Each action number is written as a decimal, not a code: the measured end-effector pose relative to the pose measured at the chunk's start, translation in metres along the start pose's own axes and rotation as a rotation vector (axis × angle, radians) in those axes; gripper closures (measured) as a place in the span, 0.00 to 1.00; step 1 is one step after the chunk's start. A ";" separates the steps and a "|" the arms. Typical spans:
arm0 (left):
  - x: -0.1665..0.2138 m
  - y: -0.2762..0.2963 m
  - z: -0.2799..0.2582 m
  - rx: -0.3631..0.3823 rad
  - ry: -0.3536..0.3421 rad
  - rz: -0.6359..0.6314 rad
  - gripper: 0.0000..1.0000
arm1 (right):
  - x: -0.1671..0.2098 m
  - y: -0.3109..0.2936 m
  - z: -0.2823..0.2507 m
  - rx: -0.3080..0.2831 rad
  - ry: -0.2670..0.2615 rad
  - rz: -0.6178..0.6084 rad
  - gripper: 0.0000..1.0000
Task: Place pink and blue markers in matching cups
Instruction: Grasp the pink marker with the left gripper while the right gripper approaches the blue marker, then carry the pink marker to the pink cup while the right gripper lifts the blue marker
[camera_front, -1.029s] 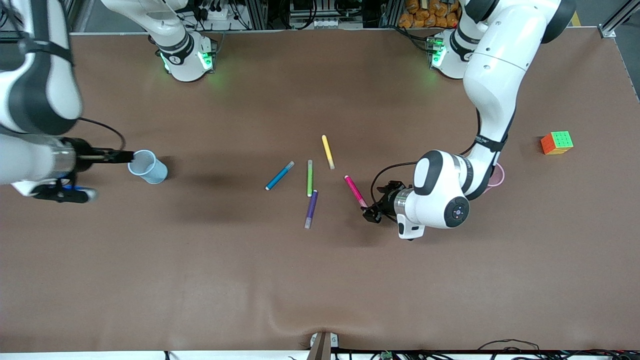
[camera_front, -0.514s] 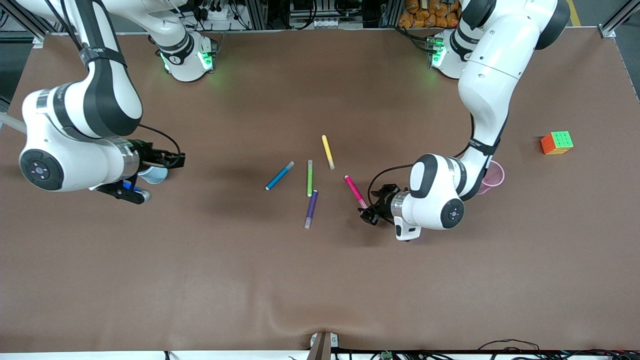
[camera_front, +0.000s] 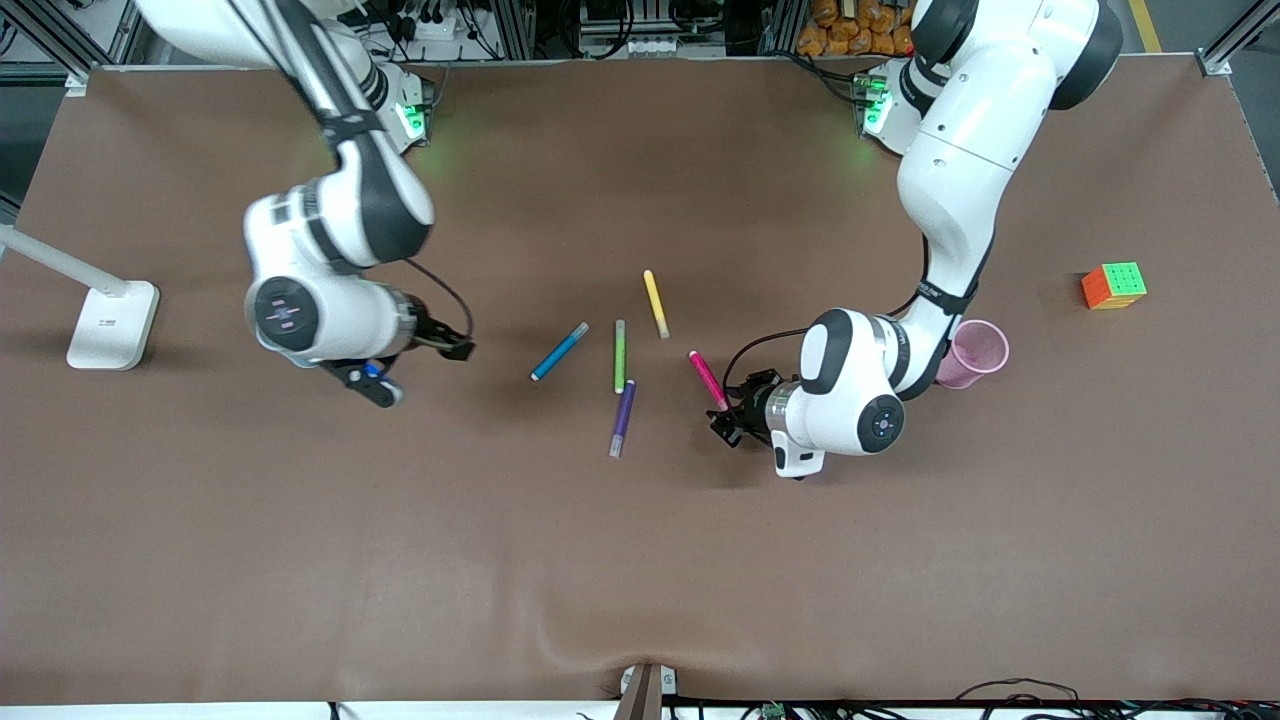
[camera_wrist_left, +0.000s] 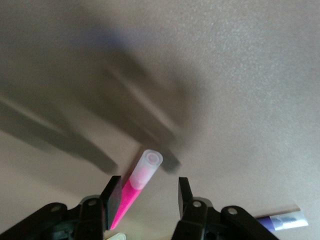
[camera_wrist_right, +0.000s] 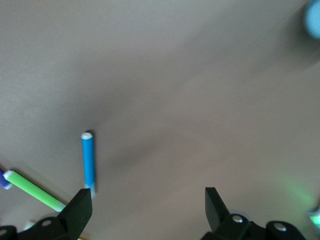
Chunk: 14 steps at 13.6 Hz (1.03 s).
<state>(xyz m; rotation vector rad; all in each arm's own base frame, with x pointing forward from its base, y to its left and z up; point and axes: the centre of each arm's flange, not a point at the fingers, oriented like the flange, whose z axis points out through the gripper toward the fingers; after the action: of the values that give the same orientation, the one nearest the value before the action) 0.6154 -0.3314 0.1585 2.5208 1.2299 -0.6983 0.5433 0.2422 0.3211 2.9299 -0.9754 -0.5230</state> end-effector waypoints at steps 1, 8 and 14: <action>0.001 0.000 0.003 0.002 0.000 -0.001 0.47 | -0.010 -0.007 0.014 0.004 0.006 0.009 0.00; 0.002 0.000 0.004 0.003 -0.001 0.024 0.83 | -0.035 -0.045 0.097 0.082 0.025 0.088 0.00; -0.003 0.000 -0.074 0.043 0.113 0.121 0.83 | -0.057 -0.068 0.129 0.150 0.019 0.110 0.03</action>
<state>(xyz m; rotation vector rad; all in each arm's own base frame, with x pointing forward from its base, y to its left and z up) 0.6370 -0.3022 0.2231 2.6764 1.0959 -0.5666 0.4993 0.3426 0.2093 2.9803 -1.2158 -0.4357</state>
